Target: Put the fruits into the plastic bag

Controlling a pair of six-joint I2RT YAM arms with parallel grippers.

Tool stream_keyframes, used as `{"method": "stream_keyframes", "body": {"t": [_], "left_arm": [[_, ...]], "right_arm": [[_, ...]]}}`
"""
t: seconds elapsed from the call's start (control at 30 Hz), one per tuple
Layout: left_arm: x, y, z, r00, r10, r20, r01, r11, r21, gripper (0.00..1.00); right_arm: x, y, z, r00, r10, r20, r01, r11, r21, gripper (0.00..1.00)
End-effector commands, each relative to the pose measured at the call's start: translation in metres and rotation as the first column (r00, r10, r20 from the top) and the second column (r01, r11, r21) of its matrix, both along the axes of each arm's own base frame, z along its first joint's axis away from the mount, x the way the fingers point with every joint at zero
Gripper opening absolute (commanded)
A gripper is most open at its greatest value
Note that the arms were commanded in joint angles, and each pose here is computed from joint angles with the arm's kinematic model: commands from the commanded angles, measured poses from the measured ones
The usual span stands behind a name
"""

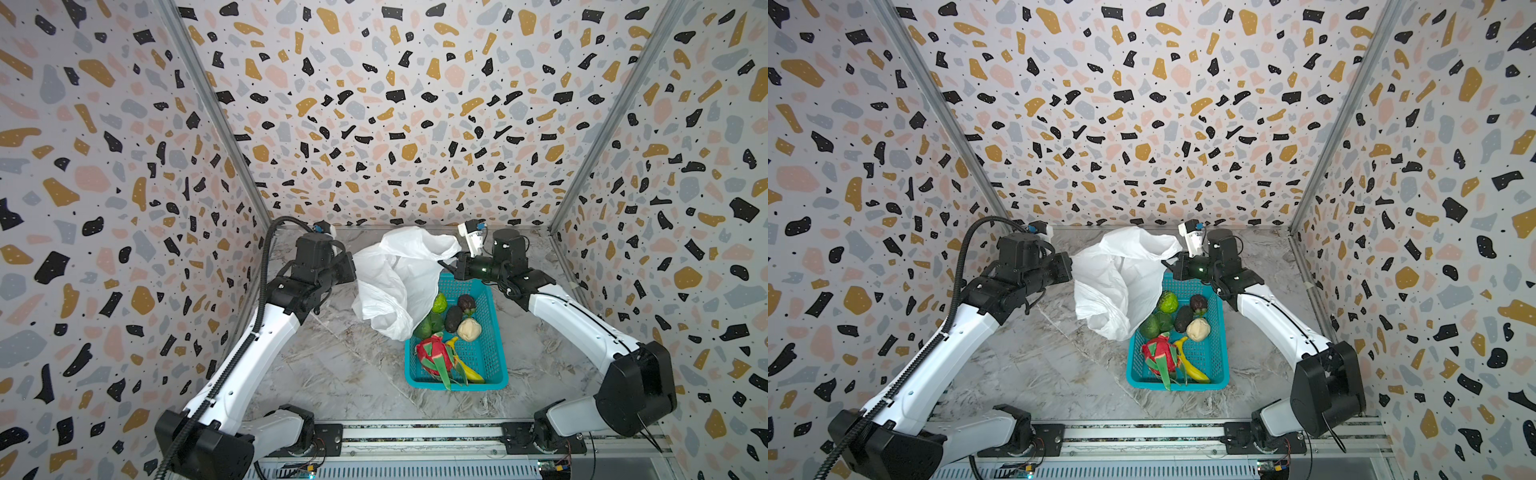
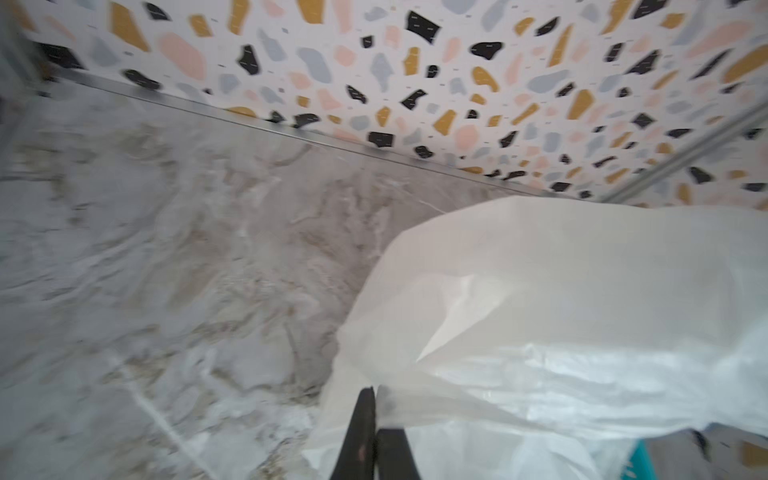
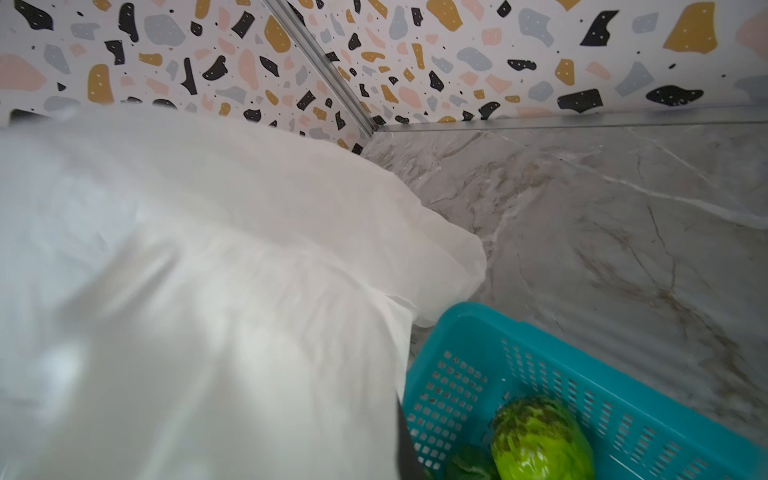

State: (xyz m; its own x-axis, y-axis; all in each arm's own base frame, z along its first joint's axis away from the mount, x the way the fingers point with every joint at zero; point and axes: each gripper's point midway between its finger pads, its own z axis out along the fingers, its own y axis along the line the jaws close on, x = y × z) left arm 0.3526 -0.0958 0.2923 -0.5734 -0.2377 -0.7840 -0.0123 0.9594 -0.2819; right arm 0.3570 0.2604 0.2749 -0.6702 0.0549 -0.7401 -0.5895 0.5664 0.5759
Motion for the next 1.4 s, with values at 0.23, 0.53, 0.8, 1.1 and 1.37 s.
{"method": "stream_keyframes", "body": {"t": [0.23,0.53,0.8,1.1,1.37], "left_arm": [[-0.019,-0.007,0.105,0.973,-0.118,0.200,0.119,0.993,0.004,0.00],[-0.043,-0.045,0.142,0.944,-0.232,0.237,0.290,0.922,-0.255,0.00],[-0.031,-0.020,0.103,0.985,-0.119,0.123,0.138,0.979,-0.151,0.00],[-0.001,0.014,0.019,0.997,0.079,-0.009,-0.080,0.996,-0.039,0.00],[0.013,0.022,-0.024,0.995,0.076,-0.063,-0.088,0.974,-0.211,0.00]], "right_arm": [[-0.022,-0.003,-0.008,0.984,0.111,-0.139,-0.116,0.993,-0.027,0.00],[-0.032,0.012,-0.004,0.955,0.234,-0.184,-0.233,0.972,0.027,0.00],[-0.027,0.002,-0.027,0.953,0.188,-0.237,-0.218,0.970,-0.107,0.00],[-0.012,-0.001,-0.053,0.960,0.082,-0.266,-0.135,0.974,-0.184,0.00],[0.009,-0.011,-0.108,0.947,-0.055,-0.317,-0.045,0.953,-0.301,0.00]]}}
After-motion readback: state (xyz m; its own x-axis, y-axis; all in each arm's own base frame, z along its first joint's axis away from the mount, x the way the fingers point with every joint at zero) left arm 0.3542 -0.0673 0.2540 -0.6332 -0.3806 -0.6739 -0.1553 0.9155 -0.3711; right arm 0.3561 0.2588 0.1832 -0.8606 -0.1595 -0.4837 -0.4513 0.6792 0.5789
